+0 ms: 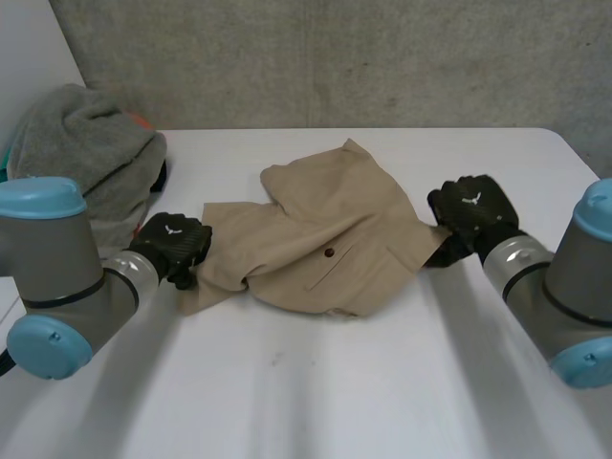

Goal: Fold the laundry.

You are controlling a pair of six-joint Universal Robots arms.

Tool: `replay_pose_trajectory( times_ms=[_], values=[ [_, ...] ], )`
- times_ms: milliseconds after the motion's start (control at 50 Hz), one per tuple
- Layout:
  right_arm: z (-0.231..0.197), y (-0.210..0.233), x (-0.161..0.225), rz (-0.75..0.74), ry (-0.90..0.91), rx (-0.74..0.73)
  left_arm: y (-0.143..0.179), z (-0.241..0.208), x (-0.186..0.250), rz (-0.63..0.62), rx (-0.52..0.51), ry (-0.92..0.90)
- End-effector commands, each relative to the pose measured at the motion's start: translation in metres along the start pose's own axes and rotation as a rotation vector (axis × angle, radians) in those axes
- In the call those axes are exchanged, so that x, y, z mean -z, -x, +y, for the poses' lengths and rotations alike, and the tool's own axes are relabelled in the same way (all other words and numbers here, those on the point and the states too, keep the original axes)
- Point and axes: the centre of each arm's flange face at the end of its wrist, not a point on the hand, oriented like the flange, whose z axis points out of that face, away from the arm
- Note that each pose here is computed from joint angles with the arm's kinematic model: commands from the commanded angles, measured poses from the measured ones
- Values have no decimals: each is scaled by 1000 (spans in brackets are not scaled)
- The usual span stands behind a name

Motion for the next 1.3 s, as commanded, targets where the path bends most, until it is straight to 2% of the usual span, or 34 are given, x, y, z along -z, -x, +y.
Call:
replay_pose_trajectory(
  times_ms=[20, 100, 280, 420, 500, 560, 640, 760, 860, 960, 1040, 1160, 1220, 1300],
  values=[
    [-11, -18, -12, 23, -32, 37, -3, -4, 2, 27, -5, 0],
    [-23, -28, -31, 24, -93, 70, -2, -11, 11, 30, 3, -16],
    [-40, -48, -98, -8, -294, 152, -29, -34, 50, 110, 0, -127],
    [-13, -28, -147, -49, -408, 181, -39, -22, 34, 63, -9, -117],
    [-3, -13, -155, -19, -366, 183, -34, -18, 21, 21, -6, -81],
    [-12, -17, -148, 54, -290, 184, -26, -18, 18, -2, 6, -44],
    [-38, -34, -118, 114, -161, 154, -19, -24, 21, -6, 18, -45],
    [-89, -65, -39, 132, -15, 52, -14, -34, 22, 4, 29, -82],
    [-93, -73, 4, 116, 100, -14, -13, -37, 20, 4, 31, -89],
    [-81, -60, 44, 33, 276, -50, -14, -35, 20, 10, 37, -79],
    [-78, -59, 60, 7, 296, -36, -14, -34, 19, 15, 38, -72],
    [-78, -83, 50, 34, 192, 20, -15, -35, 19, 16, 37, -76],
    [-65, -86, 24, 15, 142, 17, -17, -37, 22, 28, 40, -76],
    [-41, -107, -10, 124, 150, 6, -20, -39, 24, 40, 38, -82]
  ],
)
